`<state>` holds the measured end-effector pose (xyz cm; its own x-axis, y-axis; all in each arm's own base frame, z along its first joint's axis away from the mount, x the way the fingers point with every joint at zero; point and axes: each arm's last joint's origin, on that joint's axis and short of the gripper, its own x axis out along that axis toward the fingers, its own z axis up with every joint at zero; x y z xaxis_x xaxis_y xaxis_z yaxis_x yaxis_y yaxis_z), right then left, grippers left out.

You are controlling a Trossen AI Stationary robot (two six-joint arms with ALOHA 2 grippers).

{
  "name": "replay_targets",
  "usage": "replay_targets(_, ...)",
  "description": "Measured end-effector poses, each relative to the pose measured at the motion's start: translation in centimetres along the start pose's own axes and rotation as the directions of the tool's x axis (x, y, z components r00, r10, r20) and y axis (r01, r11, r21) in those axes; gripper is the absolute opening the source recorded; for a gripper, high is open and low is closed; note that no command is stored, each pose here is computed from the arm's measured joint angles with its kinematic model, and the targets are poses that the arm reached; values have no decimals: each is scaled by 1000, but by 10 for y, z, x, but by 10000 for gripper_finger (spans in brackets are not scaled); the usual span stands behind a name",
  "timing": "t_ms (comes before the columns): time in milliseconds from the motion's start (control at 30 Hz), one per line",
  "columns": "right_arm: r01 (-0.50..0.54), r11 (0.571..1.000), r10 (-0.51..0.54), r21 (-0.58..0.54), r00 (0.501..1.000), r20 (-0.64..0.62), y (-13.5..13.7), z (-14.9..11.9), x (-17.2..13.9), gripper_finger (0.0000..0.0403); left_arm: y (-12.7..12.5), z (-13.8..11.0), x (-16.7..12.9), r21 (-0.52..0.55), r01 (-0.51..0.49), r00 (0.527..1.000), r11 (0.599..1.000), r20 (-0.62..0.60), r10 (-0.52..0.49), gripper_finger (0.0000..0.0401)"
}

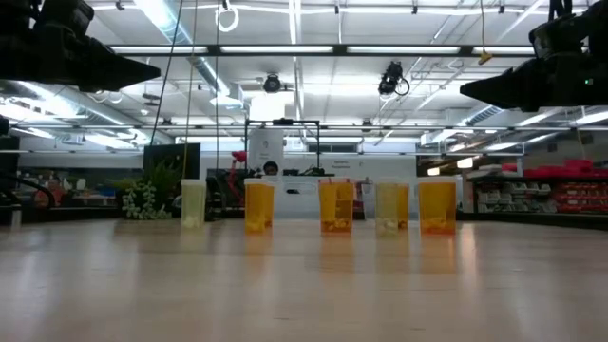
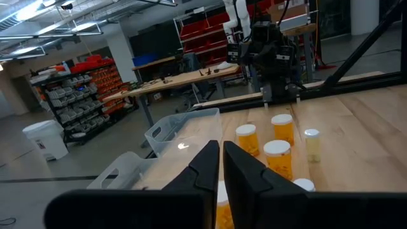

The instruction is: Pick and place medicine bottles into bin by pill shape (circle, oval)

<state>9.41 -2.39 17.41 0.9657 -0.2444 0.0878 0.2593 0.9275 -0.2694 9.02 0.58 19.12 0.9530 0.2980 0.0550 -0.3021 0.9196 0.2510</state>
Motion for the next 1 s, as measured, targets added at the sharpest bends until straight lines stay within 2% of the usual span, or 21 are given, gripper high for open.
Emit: replay_targets(1000, 0, 1000, 0, 0, 1000, 0, 0, 0, 0, 157, 0, 0, 0, 0, 0, 1000, 1000, 0, 0, 36)
